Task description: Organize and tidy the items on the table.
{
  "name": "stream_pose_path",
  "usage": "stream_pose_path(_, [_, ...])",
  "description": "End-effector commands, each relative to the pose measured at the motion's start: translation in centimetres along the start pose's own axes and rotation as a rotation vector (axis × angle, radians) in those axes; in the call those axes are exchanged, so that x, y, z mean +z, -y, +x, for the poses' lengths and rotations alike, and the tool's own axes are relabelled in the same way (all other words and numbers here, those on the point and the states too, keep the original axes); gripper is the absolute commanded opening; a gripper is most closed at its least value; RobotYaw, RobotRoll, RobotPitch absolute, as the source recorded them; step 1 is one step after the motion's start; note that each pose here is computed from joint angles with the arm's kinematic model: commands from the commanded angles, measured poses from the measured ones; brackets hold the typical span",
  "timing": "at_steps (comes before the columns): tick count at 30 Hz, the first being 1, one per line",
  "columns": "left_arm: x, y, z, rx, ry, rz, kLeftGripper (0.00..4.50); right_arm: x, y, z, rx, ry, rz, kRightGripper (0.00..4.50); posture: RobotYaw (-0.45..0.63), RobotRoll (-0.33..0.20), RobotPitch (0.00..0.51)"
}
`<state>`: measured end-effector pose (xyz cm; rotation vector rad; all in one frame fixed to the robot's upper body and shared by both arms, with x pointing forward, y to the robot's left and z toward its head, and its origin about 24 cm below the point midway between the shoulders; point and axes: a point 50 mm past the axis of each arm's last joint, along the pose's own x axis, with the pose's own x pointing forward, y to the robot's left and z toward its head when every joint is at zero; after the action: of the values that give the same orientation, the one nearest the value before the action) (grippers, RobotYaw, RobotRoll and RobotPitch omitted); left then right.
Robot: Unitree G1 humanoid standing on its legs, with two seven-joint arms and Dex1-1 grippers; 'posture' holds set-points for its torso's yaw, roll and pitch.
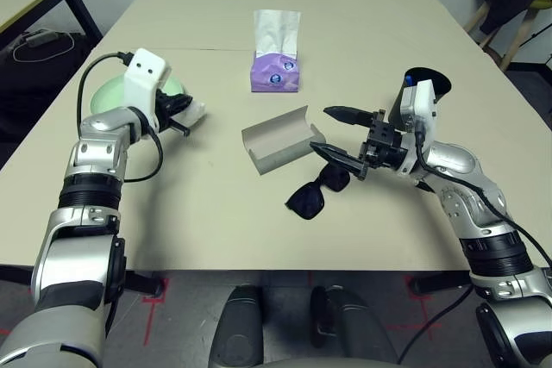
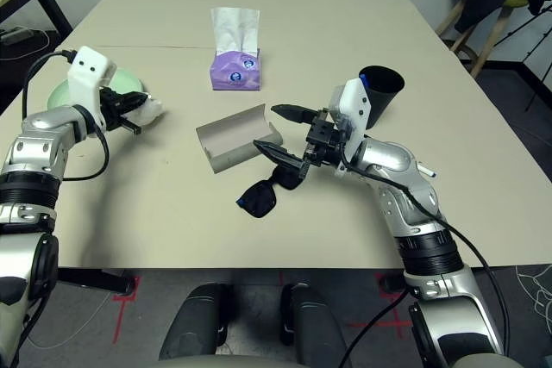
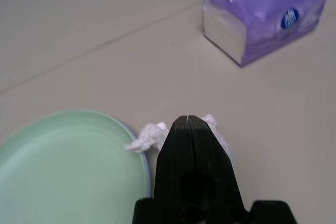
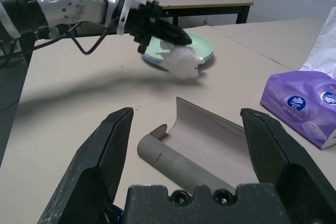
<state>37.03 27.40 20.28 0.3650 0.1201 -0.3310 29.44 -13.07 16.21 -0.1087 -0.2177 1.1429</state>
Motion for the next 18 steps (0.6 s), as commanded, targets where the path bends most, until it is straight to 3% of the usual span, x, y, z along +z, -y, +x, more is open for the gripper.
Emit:
stream_pose_path(1, [2.0,-2.1,-0.4,0.104,0.043,0.007,0.04,0.4,0.0,0.2,0.009,0.018,-0.006,4.5,0.16,0.0,0.099])
stream_pose_path(6, [2.7,-5.2,-0.8,0.324,0.019,0.063,0.04,0.3,0.0,0.3,0.014,0.022,-0.005,4.5,0.15,0.0,0.097])
stream_pose_path(12, [1.4,-6.4,-1.0,0.457,-0.052,0.069,0.04,0.3,0.0,0.1,0.005,0.021,-0.009,4.5,0.13,0.0,0.095])
stream_pose_path(18, [0.2,-5.2,-0.3,0.359,-0.045,0.038,2.18,0.4,0.0,-0.2,-0.007,0.019,-0.017,4.5,0.13,0.0,0.095])
